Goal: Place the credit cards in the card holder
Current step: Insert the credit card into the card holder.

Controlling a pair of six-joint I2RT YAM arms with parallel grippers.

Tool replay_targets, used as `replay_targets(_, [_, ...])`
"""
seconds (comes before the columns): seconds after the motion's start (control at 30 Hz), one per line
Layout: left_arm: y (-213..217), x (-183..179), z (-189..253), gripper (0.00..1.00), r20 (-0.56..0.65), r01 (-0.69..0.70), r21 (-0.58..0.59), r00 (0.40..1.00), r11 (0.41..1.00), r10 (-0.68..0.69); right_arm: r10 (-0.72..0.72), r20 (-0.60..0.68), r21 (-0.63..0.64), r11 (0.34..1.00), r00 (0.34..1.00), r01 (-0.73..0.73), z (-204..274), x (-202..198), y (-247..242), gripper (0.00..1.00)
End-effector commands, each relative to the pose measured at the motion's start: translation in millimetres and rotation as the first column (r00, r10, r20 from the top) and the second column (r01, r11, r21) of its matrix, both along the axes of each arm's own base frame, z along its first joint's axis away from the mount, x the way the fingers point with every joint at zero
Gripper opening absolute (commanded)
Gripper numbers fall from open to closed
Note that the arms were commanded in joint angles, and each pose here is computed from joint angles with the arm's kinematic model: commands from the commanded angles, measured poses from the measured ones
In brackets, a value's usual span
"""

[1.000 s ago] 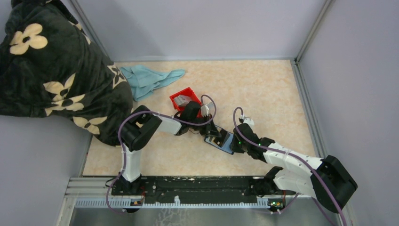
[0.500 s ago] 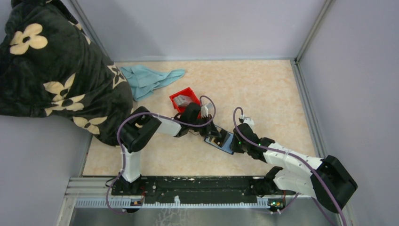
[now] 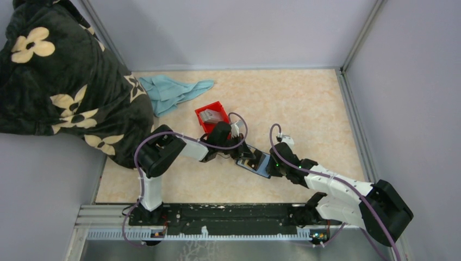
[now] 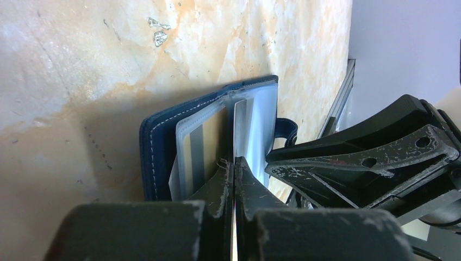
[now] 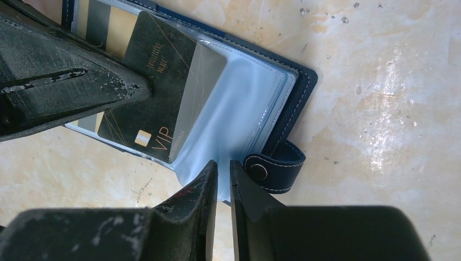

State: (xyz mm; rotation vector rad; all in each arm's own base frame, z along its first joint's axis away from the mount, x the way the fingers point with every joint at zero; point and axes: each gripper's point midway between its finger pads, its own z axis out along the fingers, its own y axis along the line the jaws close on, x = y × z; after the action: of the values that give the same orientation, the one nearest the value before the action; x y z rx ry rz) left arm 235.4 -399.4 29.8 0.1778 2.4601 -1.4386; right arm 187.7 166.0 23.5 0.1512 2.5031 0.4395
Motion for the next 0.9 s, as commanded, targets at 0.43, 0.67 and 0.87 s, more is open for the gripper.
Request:
replay_targets(0.43, [19,-10,-36,0.0,-0.069,-0.102,0.136,0.991,0.985,0.112,-0.016,-0.071,-0.066,0.998,0.997,0.011,-20,-17,-18,0.16])
replay_targets(0.67, [14,-18,-36,0.0,-0.068,-0.056,0.133,0.996,0.99,0.065,-0.014,-0.069,-0.067,0.998,0.997,0.01,-19,-17,-18,0.16])
replay_targets(0.87, [8,-30,-41,0.0,-0.061,-0.021,0.154,0.998,0.988,0.031,-0.007,-0.061,-0.069,0.998,0.998,0.003,-13,-14,-16,0.23])
